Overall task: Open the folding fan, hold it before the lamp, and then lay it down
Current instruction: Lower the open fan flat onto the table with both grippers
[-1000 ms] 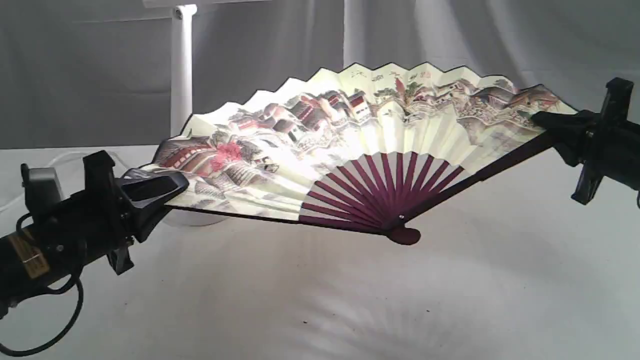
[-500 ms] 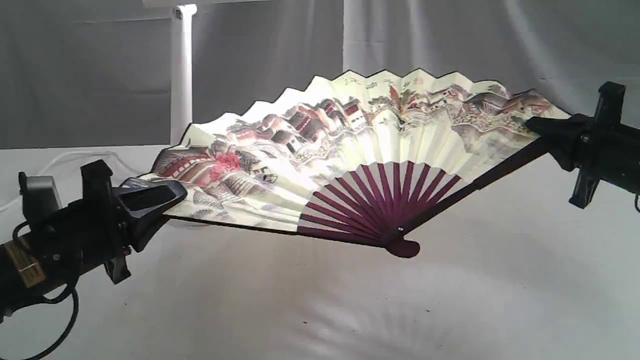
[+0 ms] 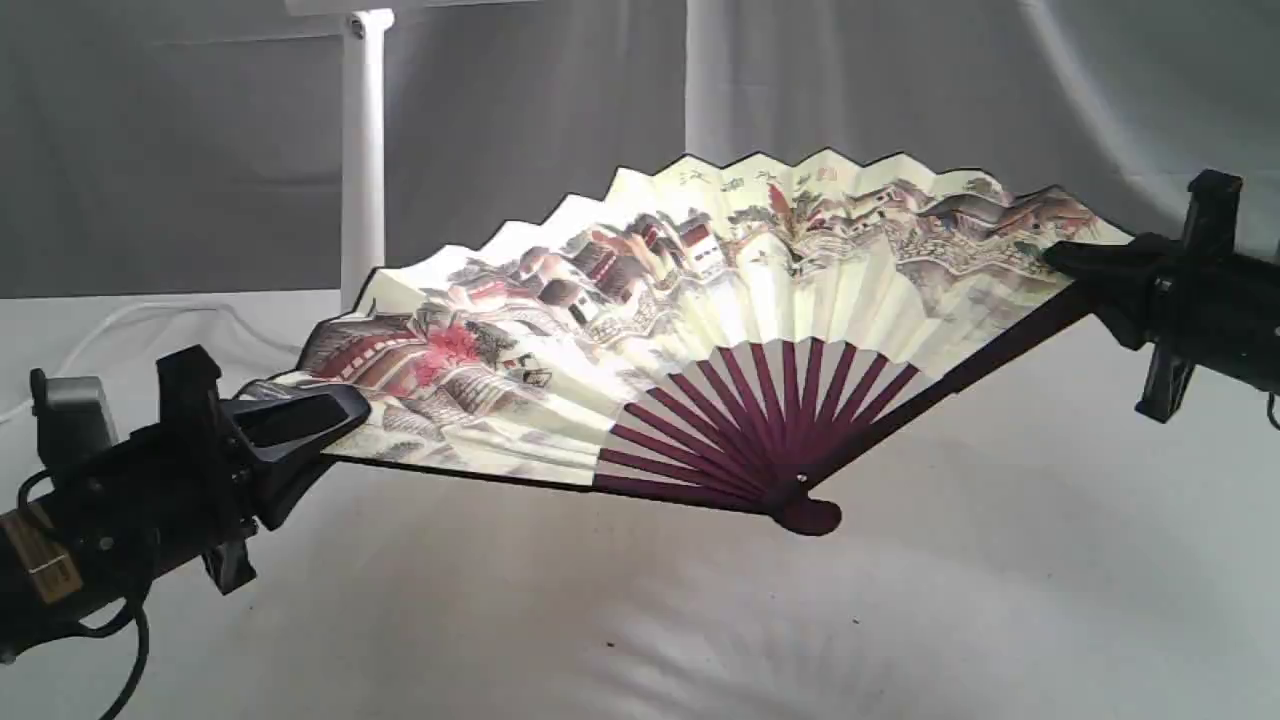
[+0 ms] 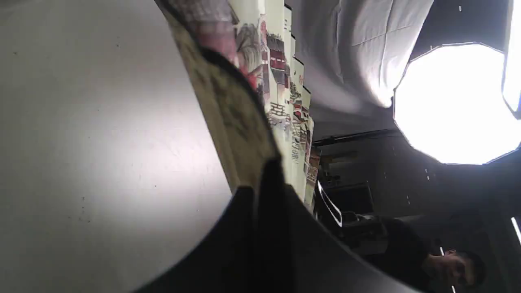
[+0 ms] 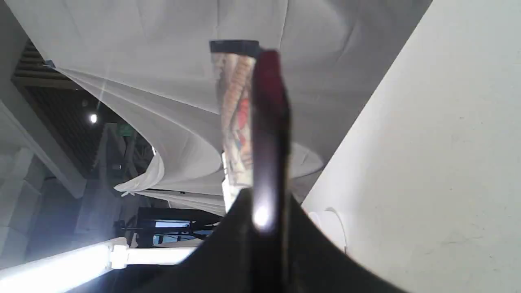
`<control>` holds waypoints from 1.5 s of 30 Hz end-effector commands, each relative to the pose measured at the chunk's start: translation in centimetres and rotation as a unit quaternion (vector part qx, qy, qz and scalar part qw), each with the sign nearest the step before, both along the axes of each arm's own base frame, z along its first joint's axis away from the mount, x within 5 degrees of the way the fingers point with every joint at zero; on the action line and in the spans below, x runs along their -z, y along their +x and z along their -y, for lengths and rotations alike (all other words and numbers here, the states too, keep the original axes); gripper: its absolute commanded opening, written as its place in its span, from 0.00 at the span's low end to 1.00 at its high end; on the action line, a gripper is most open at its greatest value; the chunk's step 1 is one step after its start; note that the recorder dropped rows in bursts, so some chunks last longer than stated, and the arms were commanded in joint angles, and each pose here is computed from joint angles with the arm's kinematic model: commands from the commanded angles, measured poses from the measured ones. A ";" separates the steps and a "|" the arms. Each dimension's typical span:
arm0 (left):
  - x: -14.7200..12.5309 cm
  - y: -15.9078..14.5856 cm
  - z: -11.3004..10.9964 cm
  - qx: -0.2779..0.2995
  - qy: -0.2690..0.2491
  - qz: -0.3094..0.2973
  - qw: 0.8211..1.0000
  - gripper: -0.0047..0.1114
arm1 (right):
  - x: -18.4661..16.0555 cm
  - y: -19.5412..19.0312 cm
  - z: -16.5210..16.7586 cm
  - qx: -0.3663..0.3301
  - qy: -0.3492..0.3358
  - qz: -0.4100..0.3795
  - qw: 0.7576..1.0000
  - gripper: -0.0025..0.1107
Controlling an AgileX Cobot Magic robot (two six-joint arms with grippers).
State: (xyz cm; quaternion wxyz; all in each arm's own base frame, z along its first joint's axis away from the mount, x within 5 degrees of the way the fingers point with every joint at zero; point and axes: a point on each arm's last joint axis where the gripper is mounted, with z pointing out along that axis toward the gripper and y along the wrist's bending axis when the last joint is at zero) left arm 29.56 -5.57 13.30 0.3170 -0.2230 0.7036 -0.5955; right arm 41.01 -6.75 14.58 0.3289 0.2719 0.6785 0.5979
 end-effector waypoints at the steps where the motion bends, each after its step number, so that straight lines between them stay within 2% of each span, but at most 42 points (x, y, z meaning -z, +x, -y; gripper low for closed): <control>1: 0.3 -0.1 -0.2 -0.007 0.037 0.000 0.999 0.04 | -0.6 -0.1 0.1 -0.001 0.011 0.011 1.000 0.02; 12: 0.5 -0.4 -0.1 0.005 0.040 -0.003 0.999 0.04 | 0.3 -0.8 -0.2 0.000 0.000 0.009 1.000 0.02; 18: 1.2 -1.5 -0.2 -0.006 0.038 -0.026 0.999 0.04 | 1.2 -1.6 -0.3 0.005 0.001 -0.003 1.000 0.02; 26: 1.6 -2.2 -0.2 -0.011 0.052 -0.025 0.998 0.04 | 1.6 -2.0 -0.6 -0.002 -0.003 -0.012 1.000 0.02; 30: 2.1 -2.2 -0.2 -0.010 0.080 -0.036 0.996 0.04 | 2.5 -2.9 -0.8 0.000 -0.010 -0.018 1.000 0.02; 36: 2.5 -2.4 -0.2 -0.003 0.095 -0.050 0.994 0.04 | 3.0 -3.4 -1.1 -0.008 -0.018 -0.022 1.000 0.02; 45: 6.2 -2.6 -0.1 -0.001 0.072 -0.088 0.994 0.04 | 3.5 -4.0 -1.3 -0.013 -0.033 -0.019 0.999 0.02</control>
